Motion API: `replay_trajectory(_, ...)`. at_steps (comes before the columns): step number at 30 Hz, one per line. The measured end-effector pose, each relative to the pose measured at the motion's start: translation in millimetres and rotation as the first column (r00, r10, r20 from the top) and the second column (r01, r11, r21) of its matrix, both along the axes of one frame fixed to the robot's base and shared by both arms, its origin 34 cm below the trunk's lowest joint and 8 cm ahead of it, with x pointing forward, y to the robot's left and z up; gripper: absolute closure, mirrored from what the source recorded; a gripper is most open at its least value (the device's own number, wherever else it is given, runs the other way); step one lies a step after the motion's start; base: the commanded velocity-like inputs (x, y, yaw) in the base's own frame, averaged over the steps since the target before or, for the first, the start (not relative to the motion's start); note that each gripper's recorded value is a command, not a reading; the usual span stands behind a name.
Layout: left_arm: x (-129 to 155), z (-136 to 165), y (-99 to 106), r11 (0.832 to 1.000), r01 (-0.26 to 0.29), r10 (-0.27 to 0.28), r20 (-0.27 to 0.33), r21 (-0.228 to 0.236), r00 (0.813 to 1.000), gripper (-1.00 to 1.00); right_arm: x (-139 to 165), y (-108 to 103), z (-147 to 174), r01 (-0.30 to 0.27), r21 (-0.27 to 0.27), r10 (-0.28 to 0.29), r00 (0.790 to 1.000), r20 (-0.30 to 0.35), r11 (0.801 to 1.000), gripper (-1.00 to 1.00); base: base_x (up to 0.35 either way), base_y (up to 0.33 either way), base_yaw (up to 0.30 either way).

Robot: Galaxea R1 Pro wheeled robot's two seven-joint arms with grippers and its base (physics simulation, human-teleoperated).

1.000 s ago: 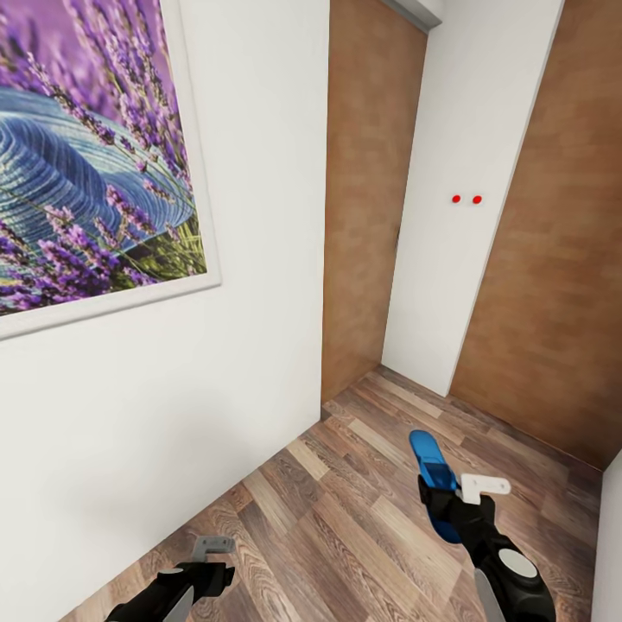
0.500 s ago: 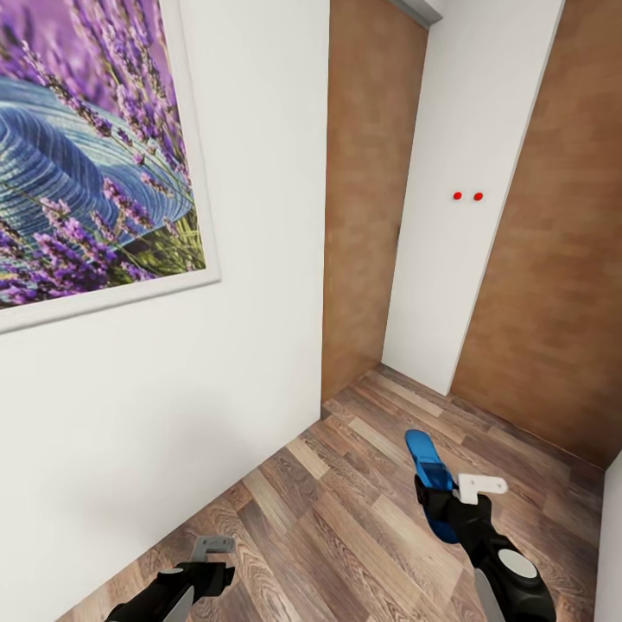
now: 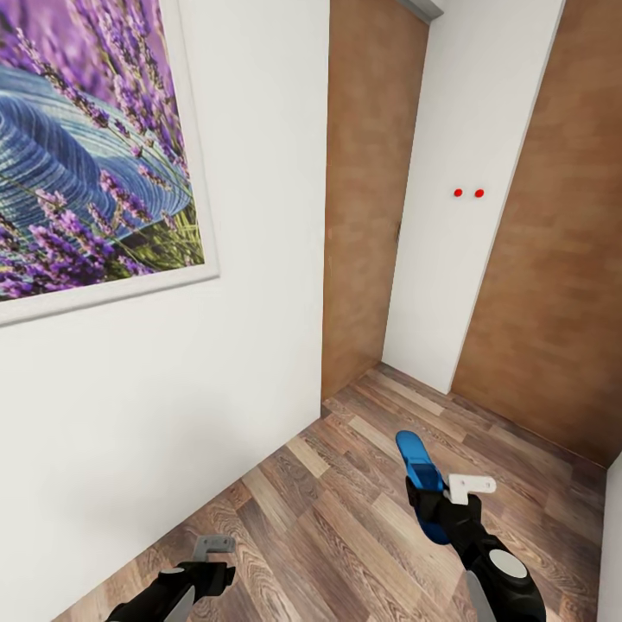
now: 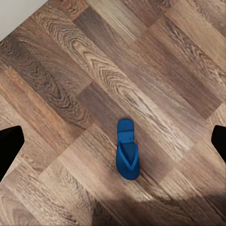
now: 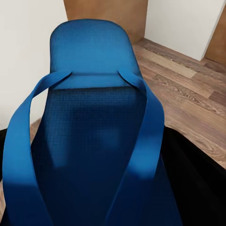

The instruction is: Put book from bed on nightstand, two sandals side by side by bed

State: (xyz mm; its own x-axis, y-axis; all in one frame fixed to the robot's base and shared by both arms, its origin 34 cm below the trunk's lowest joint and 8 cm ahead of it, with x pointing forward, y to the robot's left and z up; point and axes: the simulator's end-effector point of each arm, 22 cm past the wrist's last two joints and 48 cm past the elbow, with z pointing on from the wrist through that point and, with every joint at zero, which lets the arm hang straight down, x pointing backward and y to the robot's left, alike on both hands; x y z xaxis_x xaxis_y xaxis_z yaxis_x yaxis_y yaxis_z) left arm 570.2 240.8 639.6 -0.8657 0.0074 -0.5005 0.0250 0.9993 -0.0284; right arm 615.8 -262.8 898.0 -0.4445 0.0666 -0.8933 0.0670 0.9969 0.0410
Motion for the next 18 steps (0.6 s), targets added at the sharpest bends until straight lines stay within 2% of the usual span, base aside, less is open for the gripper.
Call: replay_trajectory(18, -1, -26, -3, 1.0, -0.004, 0.004, -0.009, -0.008, 1.0, -1.0, 2, -4, -25, 0.005, -0.005, -0.005, 1.0, -0.001, 1.0, 1.0, 0.0, 0.0, 0.0)
